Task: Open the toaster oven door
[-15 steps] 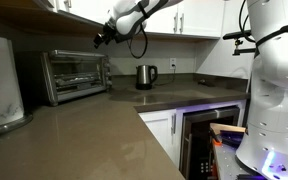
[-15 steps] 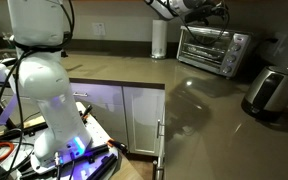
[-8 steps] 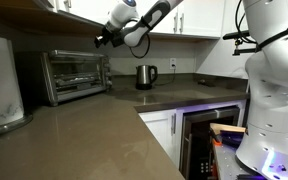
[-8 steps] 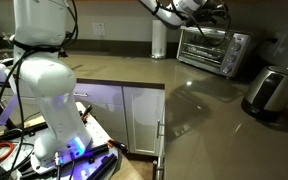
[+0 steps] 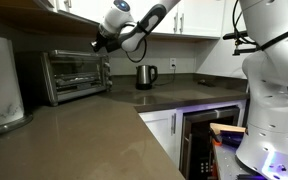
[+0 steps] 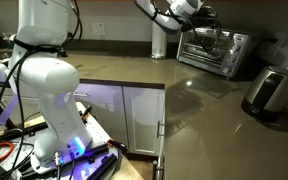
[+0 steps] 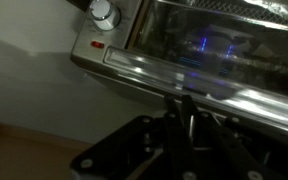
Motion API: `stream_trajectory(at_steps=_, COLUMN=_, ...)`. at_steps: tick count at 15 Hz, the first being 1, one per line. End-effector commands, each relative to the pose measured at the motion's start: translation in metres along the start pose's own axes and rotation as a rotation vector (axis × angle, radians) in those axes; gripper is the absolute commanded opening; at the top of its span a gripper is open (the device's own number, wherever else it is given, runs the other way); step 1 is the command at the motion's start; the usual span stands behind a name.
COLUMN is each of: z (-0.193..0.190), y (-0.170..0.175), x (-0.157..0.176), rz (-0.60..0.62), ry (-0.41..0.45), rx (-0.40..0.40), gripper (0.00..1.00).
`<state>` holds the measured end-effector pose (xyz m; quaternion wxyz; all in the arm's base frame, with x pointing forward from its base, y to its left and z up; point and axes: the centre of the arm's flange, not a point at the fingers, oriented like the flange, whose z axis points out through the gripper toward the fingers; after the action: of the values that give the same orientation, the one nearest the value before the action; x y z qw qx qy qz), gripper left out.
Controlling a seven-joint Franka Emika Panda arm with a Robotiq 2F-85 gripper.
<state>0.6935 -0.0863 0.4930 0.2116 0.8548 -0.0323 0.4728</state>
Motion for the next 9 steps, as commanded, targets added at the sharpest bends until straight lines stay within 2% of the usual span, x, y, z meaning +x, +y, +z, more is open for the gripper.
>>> stream_trajectory(at_steps=1, z=0.017, y=-0.008, x=-0.018, rz=-0.042, ry=-0.019, rx=-0.027, gripper=0.0)
stream_trajectory(at_steps=4, z=0.021, y=-0.009, x=-0.019, rz=-0.057, ry=-0.017, rx=-0.028, gripper=0.04)
stream_trajectory(at_steps=9, z=0.005, y=-0.013, x=-0.015, rz=-0.073, ry=-0.048, rx=0.021, gripper=0.04)
